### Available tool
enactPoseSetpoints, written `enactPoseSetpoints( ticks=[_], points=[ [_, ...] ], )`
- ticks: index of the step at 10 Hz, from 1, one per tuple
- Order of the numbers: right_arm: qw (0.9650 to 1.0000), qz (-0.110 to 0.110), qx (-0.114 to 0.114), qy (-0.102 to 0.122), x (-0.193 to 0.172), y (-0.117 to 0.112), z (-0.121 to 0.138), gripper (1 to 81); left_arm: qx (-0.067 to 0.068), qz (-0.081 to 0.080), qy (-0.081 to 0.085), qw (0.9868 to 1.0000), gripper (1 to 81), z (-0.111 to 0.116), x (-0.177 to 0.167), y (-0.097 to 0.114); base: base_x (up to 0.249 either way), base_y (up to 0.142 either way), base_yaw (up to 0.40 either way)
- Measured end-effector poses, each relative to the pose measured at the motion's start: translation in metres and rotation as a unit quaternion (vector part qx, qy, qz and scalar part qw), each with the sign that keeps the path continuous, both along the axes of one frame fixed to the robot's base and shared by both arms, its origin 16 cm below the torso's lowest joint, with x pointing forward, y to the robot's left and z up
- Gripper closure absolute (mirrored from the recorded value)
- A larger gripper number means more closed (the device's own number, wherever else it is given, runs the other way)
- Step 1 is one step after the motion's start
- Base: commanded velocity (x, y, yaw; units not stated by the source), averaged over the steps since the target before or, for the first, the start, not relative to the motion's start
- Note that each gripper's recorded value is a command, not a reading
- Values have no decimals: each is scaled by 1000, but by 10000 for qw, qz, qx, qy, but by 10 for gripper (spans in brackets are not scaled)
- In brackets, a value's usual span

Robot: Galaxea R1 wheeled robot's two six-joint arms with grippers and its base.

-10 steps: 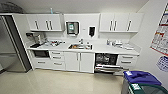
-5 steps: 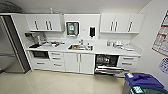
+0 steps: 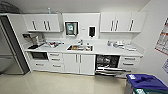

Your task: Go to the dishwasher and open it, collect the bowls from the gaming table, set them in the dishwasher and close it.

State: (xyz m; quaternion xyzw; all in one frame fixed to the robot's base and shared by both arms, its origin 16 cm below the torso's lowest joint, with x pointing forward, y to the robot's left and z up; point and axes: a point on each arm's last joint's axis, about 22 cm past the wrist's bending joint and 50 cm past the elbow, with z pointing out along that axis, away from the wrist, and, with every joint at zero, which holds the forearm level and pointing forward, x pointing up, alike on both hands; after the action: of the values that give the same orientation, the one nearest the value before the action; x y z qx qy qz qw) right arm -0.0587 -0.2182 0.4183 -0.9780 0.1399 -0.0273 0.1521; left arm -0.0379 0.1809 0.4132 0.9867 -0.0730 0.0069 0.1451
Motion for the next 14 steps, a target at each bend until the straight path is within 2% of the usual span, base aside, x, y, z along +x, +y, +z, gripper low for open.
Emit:
enactPoseSetpoints(
  ticks=[1, 4, 7, 8, 9, 10, 12, 14],
  points=[
    [10000, -10, -46, -44, 6, -6, 0, 811, -77, 10, -59, 10000, 811, 1, 7, -8, 114, 0, 0],
    [10000, 5, 19, -3, 3, 4, 0, 811, 19, 3, -12, 10000, 811, 0, 2, 3, 114, 0, 0],
    [10000, 2, -32, -16, 3, -3, -1, 811, -28, 6, -19, 10000, 811, 0, 0, -2, 114, 0, 0],
    [10000, 2, 5, -12, 1, 3, 0, 811, -19, 5, -17, 10000, 811, 0, 0, -1, 114, 0, 0],
    [10000, 0, 66, -17, 4, 12, 0, 811, 60, 6, -39, 10000, 811, -1, 6, 9, 114, 0, 0],
    [10000, -9, 54, -55, 6, 10, 0, 811, 37, 8, -67, 10000, 811, 0, 9, 7, 114, 0, 0],
    [10000, 7, -28, 28, -4, -2, -1, 811, 4, 2, -14, 10000, 811, 0, 1, 1, 114, 0, 0],
    [10000, 0, -11, 1, -2, 1, 0, 811, -20, 5, -27, 10000, 811, 0, 2, -1, 114, 0, 0]
  ],
)
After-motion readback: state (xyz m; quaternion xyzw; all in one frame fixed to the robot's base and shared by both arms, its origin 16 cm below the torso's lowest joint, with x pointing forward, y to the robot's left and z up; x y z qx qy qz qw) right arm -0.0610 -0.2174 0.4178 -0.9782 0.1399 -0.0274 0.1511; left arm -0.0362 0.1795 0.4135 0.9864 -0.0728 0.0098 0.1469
